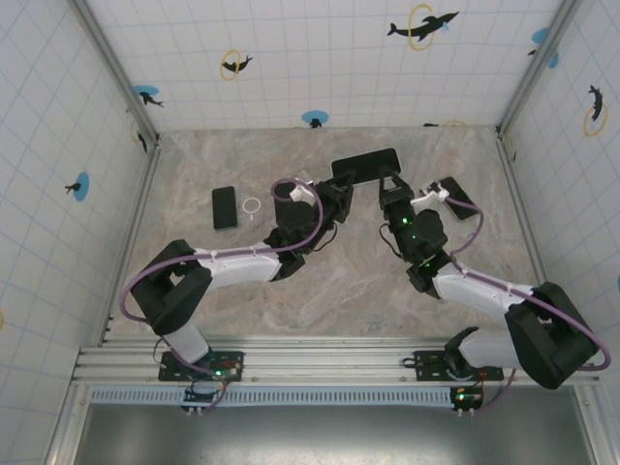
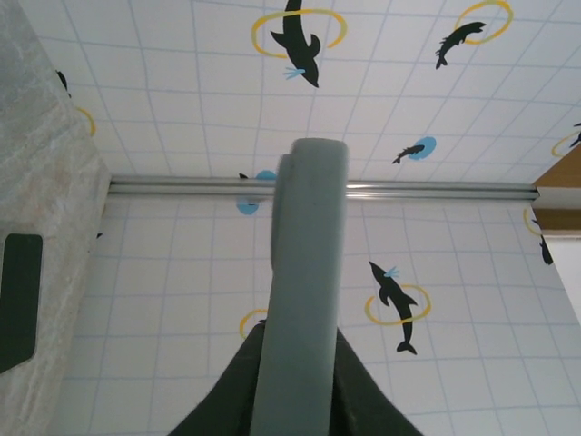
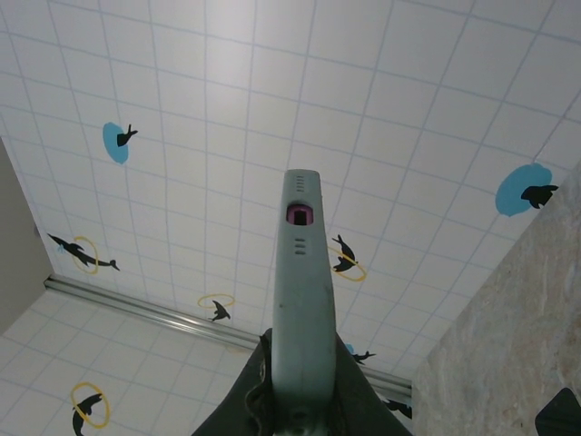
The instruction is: Take the phone out of the phone case
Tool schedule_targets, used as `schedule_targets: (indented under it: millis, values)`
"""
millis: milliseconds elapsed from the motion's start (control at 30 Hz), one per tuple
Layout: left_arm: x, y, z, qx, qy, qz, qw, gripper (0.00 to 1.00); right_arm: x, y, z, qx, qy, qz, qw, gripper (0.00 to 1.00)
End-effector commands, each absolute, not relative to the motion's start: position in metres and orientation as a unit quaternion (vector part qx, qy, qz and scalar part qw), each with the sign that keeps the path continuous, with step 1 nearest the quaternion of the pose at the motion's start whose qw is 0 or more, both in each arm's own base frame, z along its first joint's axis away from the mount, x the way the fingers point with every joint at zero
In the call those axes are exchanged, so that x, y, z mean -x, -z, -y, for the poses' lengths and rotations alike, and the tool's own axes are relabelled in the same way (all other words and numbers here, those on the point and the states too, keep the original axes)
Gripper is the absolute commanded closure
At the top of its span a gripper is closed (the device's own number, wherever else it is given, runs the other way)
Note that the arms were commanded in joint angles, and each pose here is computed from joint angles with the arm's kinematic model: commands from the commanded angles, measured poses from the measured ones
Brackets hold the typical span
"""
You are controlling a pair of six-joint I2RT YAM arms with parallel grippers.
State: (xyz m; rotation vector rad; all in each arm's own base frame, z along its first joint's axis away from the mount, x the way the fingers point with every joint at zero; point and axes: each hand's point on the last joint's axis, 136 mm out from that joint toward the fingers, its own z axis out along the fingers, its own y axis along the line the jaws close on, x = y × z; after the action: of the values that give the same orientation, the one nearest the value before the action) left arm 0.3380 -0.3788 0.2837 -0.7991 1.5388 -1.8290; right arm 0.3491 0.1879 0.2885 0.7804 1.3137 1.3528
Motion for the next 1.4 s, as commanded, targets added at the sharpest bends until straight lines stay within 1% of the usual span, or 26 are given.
schedule_targets:
  millis: [0, 67, 133, 233, 300, 367, 400, 433, 533, 633, 700, 767, 933, 1200, 1233, 1300, 1367]
  values:
    - [-0.330, -0.337, 0.381, 0.282, 0.748, -0.519, 0.303, 0.90, -0.345, -0.287, -0.194, -0.309, -0.551, -0.566, 0.530, 0.91]
    - [-0.330, -0.338, 0.380, 0.282, 0.750, -0.517, 0.302, 0.94, -0.344, -0.285, -0.195, -0.306, -0.548, -0.571, 0.529, 0.87]
    - [-0.329, -0.338, 0.379, 0.283, 0.751, -0.516, 0.300, 0.96, -0.343, -0.285, -0.196, -0.300, -0.547, -0.575, 0.529, 0.82]
    - [-0.331, -0.338, 0.374, 0.278, 0.750, -0.519, 0.300, 0.97, -0.341, -0.284, -0.197, -0.288, -0.542, -0.584, 0.531, 0.67]
    - [-0.334, -0.337, 0.371, 0.269, 0.747, -0.529, 0.300, 0.98, -0.339, -0.285, -0.194, -0.273, -0.538, -0.590, 0.536, 0.51]
    - [-0.335, -0.331, 0.367, 0.262, 0.733, -0.549, 0.303, 0.98, -0.339, -0.282, -0.192, -0.256, -0.532, -0.606, 0.533, 0.41]
    - [-0.335, -0.328, 0.364, 0.258, 0.727, -0.557, 0.306, 0.98, -0.338, -0.281, -0.191, -0.247, -0.533, -0.613, 0.528, 0.38]
    - [-0.337, -0.329, 0.363, 0.247, 0.726, -0.562, 0.310, 0.98, -0.337, -0.279, -0.190, -0.240, -0.534, -0.618, 0.524, 0.37]
    - [-0.341, -0.335, 0.361, 0.205, 0.722, -0.581, 0.317, 0.98, -0.333, -0.276, -0.185, -0.224, -0.548, -0.623, 0.511, 0.38]
    - [-0.344, -0.337, 0.360, 0.162, 0.715, -0.603, 0.313, 0.98, -0.332, -0.281, -0.189, -0.189, -0.573, -0.630, 0.489, 0.42]
    - [-0.348, -0.351, 0.360, 0.133, 0.716, -0.609, 0.314, 0.99, -0.331, -0.286, -0.194, -0.167, -0.594, -0.628, 0.473, 0.44]
    - [-0.350, -0.353, 0.357, 0.118, 0.711, -0.618, 0.313, 0.99, -0.330, -0.295, -0.194, -0.153, -0.616, -0.613, 0.470, 0.47]
    - [-0.351, -0.357, 0.351, 0.104, 0.713, -0.622, 0.307, 0.99, -0.330, -0.307, -0.199, -0.135, -0.641, -0.599, 0.460, 0.56]
    - [-0.347, -0.360, 0.353, 0.092, 0.720, -0.619, 0.298, 1.00, -0.329, -0.319, -0.201, -0.126, -0.668, -0.572, 0.460, 0.61]
    - [-0.347, -0.360, 0.353, 0.092, 0.721, -0.619, 0.298, 1.00, -0.329, -0.318, -0.200, -0.129, -0.668, -0.571, 0.458, 0.63]
    - [-0.346, -0.364, 0.354, 0.089, 0.726, -0.615, 0.295, 1.00, -0.329, -0.314, -0.198, -0.139, -0.668, -0.572, 0.456, 0.70]
    - [-0.347, -0.365, 0.353, 0.091, 0.727, -0.613, 0.296, 1.00, -0.329, -0.312, -0.197, -0.141, -0.668, -0.573, 0.454, 0.75]
